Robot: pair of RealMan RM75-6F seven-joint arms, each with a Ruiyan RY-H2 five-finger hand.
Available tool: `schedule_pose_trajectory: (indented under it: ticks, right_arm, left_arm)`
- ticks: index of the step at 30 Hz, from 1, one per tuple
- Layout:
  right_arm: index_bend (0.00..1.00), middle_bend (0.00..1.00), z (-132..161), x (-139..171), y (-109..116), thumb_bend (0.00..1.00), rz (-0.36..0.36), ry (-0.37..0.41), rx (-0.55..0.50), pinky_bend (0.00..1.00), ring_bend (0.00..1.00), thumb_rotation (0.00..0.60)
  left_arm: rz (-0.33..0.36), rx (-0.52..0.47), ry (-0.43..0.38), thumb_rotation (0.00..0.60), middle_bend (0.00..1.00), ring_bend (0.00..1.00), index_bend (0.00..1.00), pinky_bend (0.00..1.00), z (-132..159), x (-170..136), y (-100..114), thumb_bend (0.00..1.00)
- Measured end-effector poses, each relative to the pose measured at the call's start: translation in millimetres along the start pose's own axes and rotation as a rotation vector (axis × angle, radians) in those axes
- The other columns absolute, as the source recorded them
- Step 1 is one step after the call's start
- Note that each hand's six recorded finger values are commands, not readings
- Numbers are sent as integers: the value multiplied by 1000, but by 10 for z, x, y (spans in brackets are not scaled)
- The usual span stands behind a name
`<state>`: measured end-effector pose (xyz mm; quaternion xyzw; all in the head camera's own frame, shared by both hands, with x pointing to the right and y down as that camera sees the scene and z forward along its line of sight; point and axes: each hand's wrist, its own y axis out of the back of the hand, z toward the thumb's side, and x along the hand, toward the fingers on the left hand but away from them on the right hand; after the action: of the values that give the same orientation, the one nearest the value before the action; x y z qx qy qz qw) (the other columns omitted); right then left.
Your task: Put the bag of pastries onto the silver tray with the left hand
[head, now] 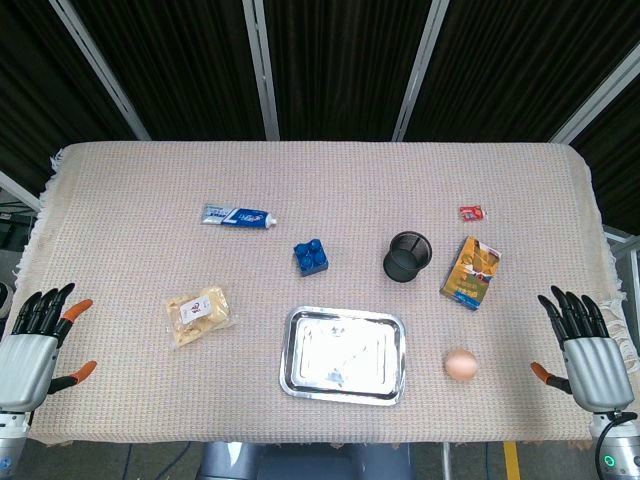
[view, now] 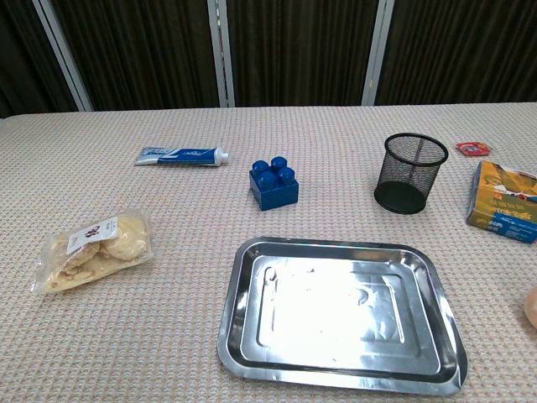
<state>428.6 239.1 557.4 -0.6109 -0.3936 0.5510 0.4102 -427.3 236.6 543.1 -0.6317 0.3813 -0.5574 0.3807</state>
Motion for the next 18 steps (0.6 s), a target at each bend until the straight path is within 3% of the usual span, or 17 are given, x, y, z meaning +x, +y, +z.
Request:
schedule_pose_trajectory:
  ticks: [18]
  right_arm:
    - [69, 0, 9, 3, 3, 0, -3, 2, -3, 20, 0, 600]
  left_arm:
    - [-6, 2, -2, 599, 0, 0, 199, 0, -9, -6, -12, 46]
